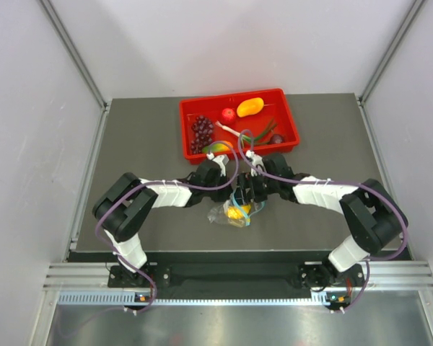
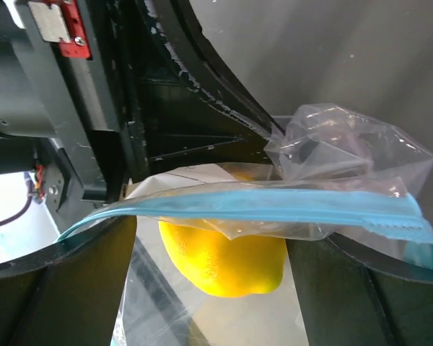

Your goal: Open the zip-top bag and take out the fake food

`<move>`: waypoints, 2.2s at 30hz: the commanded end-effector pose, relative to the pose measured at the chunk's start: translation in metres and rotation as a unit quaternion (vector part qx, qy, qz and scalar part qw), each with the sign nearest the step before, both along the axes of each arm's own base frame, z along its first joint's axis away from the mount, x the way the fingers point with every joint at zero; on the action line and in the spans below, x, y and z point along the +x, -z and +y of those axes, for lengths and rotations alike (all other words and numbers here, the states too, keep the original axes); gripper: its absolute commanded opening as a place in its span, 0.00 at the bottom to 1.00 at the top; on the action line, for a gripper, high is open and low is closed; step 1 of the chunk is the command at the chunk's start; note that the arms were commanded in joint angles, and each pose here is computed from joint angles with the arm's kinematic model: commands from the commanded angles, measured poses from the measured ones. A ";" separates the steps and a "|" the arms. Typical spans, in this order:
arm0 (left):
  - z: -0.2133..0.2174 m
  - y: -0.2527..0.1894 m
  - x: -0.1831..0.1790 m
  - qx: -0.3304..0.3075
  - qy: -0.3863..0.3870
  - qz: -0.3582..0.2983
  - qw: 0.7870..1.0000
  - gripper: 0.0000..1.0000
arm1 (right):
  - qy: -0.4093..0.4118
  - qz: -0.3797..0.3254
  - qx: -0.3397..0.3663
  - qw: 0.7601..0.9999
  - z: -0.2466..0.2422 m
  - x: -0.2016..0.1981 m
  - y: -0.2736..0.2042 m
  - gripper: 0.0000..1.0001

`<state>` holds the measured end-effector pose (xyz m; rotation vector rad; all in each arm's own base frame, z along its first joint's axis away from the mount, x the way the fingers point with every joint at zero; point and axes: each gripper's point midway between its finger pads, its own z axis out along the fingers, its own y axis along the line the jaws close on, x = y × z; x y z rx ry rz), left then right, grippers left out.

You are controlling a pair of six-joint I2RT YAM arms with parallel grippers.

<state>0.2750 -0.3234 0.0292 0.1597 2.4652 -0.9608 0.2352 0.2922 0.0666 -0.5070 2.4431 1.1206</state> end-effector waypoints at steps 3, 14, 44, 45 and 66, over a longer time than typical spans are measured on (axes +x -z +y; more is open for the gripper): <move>-0.012 -0.009 -0.001 -0.011 0.010 -0.003 1.000 0.00 | -0.033 -0.015 0.053 0.998 0.023 0.001 -0.015 0.82; -0.005 -0.009 0.000 0.003 0.000 -0.007 1.000 0.00 | -0.137 -0.015 0.006 0.990 0.016 -0.039 -0.002 0.82; 0.020 -0.010 -0.001 0.040 -0.026 -0.033 0.998 0.00 | -0.036 -0.120 -0.088 0.988 -0.042 -0.034 -0.046 0.30; 0.021 -0.011 -0.001 0.041 -0.027 -0.034 0.998 0.00 | -0.031 -0.123 -0.093 0.988 -0.045 -0.033 -0.048 0.29; 0.030 -0.041 0.012 0.053 -0.056 -0.074 0.994 0.00 | 0.085 -0.168 -0.144 0.972 -0.131 0.020 -0.111 0.30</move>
